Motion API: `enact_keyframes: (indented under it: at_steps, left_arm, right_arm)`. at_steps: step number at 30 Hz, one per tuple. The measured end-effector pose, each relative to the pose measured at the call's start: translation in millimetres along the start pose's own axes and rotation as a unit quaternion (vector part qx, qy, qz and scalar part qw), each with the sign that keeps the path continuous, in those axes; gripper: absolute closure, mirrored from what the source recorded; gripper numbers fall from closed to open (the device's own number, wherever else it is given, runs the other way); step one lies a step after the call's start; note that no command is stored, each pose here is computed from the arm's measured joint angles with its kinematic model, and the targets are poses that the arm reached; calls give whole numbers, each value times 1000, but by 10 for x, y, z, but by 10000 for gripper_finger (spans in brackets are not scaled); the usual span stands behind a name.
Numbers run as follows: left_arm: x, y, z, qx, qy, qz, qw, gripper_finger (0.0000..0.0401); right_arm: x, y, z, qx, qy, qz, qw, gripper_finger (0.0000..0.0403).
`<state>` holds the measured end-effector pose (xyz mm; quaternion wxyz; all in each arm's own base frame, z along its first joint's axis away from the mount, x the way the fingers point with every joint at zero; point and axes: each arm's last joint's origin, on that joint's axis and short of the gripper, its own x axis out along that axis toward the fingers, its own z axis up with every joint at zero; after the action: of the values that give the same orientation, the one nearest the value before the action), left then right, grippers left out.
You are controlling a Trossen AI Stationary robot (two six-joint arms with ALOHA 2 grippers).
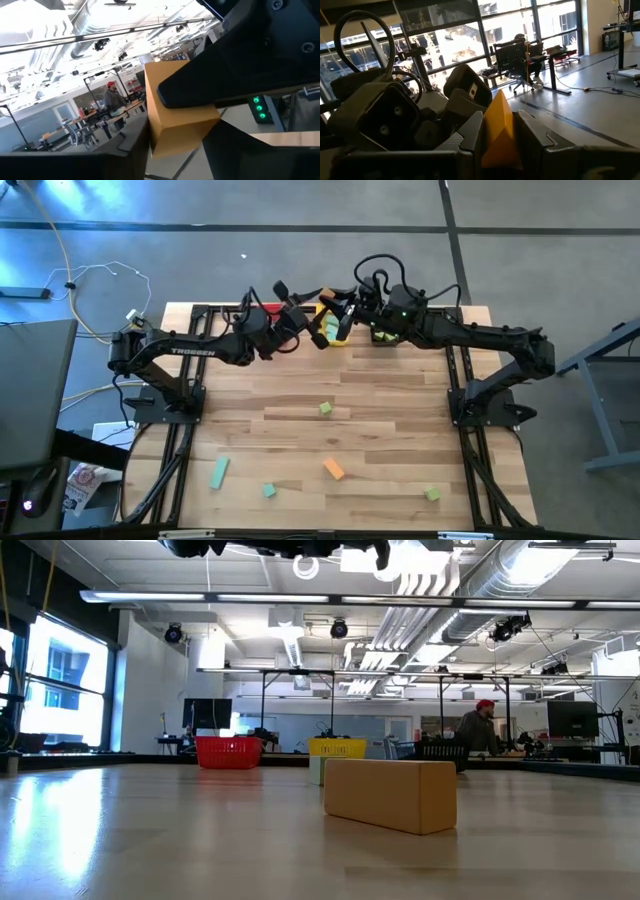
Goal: Sort & place blocks by color
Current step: Put the orange block into the red bin
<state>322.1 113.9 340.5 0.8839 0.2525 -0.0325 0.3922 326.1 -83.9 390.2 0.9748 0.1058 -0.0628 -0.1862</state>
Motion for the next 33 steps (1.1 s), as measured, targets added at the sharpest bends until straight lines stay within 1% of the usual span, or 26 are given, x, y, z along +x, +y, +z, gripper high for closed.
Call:
enact_keyframes:
  at_steps: [3,4,7,12,19,24,30,33]
  left_arm:
    - [1,-2,-3,8,1,0,1000,286]
    - [1,-2,-4,8,1,0,1000,288]
    - [1,-4,-6,8,2,-1,1000,288]
    - [1,-8,-11,6,5,-3,1000,287]
    - [0,-14,-22,9,11,-6,1000,285]
    - [-5,-11,-35,20,29,10,999,285]
    - [-7,-17,-54,27,43,15,999,285]
    - [-9,-19,-68,31,54,20,998,285]
  right_arm:
    - [0,-2,-3,2,1,-3,1000,333]
    - [0,-3,-4,3,1,-4,1000,333]
    - [0,-4,-8,1,4,-4,1000,323]
    - [-1,-4,-13,-10,8,-2,1000,291]
    - [0,-6,-27,-25,14,-3,1000,259]
    - [4,-16,-31,-25,15,-5,1000,235]
    - [6,-45,-17,-26,11,-10,1000,211]
    - [5,-80,2,-37,7,-16,999,203]
